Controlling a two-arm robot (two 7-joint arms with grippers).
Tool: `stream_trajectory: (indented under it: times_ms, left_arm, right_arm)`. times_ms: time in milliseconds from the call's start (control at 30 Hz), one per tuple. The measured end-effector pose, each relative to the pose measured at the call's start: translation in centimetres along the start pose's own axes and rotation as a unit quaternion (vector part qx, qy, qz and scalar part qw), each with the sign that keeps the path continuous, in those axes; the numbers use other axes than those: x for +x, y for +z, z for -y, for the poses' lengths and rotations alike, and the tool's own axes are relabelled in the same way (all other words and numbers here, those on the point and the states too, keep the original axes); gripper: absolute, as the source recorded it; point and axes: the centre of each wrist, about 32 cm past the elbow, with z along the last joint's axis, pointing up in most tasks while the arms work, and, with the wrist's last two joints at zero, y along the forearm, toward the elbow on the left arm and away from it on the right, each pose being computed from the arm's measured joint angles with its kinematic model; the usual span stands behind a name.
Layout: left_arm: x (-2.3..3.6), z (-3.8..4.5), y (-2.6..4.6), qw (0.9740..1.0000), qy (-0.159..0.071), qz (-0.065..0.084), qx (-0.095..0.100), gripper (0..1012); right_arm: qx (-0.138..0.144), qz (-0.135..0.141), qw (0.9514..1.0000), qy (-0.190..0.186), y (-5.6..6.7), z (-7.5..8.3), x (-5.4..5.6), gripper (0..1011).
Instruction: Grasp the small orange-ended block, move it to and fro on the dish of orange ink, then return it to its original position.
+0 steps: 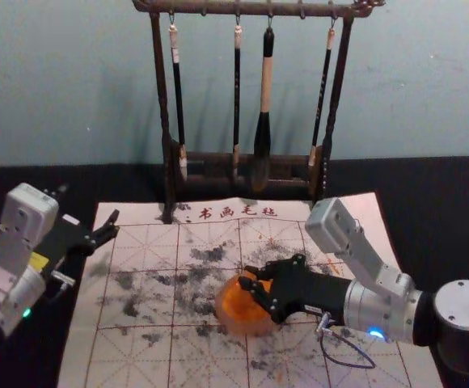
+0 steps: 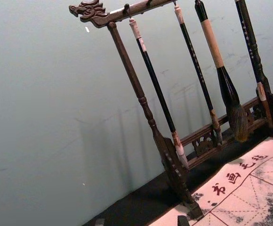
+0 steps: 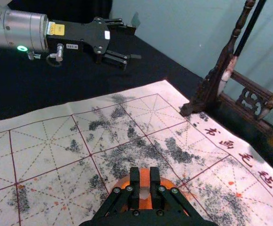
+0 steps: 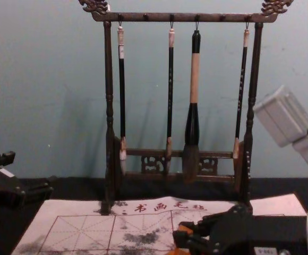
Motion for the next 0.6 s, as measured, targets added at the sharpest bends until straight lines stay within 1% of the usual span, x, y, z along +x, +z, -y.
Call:
stream_trajectory:
  times_ms: [333, 600]
  left_arm:
    - [0.0, 0.0, 0.0, 1.0, 0.0, 0.0, 0.0, 1001]
    - [0.0, 0.0, 0.0, 1.0, 0.0, 0.0, 0.0, 1001]
  right_arm:
    - [-0.009, 0.006, 0.9999, -0.001, 0.4, -0.8, 0.1, 73]
    - [-0.018, 0.009, 0.9997, -0.013, 0.6, -1.1, 0.5, 72]
